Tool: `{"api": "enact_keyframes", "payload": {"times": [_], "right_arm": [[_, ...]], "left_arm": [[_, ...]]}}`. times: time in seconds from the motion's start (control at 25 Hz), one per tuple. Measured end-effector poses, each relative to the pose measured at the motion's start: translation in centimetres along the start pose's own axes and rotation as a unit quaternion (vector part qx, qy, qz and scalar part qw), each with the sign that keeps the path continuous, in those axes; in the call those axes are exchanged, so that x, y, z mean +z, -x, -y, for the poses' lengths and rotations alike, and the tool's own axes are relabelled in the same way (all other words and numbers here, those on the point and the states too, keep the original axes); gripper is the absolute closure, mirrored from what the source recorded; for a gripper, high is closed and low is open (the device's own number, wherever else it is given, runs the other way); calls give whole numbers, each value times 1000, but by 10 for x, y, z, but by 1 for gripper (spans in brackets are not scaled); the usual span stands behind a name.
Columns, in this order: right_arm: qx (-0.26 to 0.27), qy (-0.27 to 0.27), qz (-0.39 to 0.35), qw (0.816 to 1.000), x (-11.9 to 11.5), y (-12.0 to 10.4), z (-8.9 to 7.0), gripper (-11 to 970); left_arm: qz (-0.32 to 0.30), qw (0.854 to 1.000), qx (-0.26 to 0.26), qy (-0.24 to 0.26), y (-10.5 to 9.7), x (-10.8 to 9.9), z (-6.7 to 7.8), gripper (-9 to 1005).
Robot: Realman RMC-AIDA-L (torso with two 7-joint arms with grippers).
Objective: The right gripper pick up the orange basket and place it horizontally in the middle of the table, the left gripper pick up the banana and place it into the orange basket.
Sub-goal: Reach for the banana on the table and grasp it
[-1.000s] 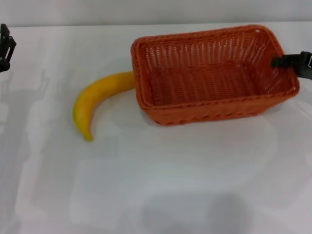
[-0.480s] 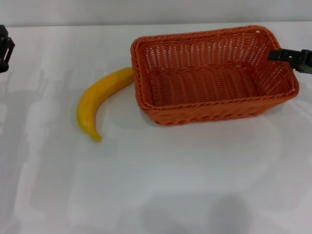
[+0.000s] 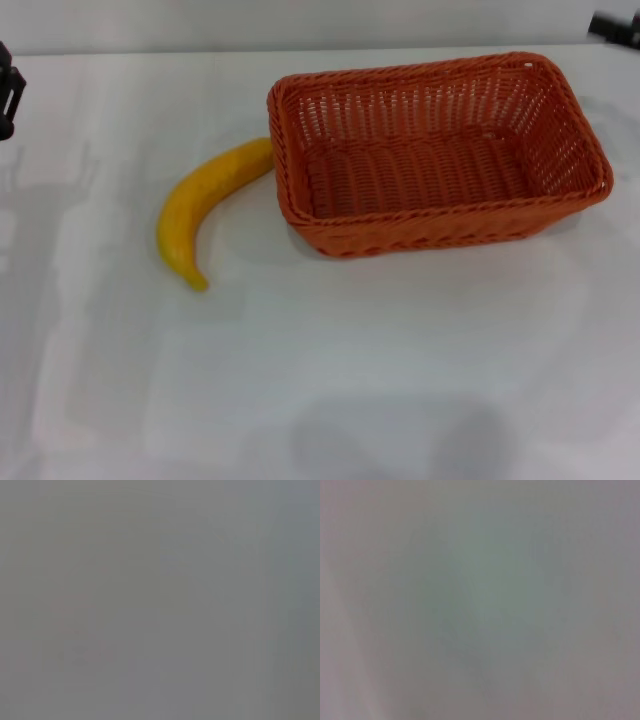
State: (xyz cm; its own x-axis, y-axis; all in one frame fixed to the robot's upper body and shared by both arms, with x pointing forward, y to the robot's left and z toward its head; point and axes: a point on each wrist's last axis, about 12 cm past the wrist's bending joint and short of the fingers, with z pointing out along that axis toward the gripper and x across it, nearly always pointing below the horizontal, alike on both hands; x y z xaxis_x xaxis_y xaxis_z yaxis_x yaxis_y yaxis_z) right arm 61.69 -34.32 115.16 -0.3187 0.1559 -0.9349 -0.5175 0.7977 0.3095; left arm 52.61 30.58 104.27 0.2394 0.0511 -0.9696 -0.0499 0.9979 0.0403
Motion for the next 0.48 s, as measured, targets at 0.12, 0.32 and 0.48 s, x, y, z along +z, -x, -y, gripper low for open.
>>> {"api": "enact_keyframes", "payload": {"times": [0.12, 0.32, 0.48], "right_arm": [[-87, 25, 71, 993, -5, 13, -8, 109], [-213, 83, 195, 954, -29, 21, -28, 109], [-262, 111, 280, 917, -54, 13, -40, 109]], "left_arm": [[7, 1000, -9, 0, 2, 0, 2, 136], [32, 996, -82, -2, 7, 0, 4, 136], [60, 981, -184, -14, 15, 3, 4, 136]]}}
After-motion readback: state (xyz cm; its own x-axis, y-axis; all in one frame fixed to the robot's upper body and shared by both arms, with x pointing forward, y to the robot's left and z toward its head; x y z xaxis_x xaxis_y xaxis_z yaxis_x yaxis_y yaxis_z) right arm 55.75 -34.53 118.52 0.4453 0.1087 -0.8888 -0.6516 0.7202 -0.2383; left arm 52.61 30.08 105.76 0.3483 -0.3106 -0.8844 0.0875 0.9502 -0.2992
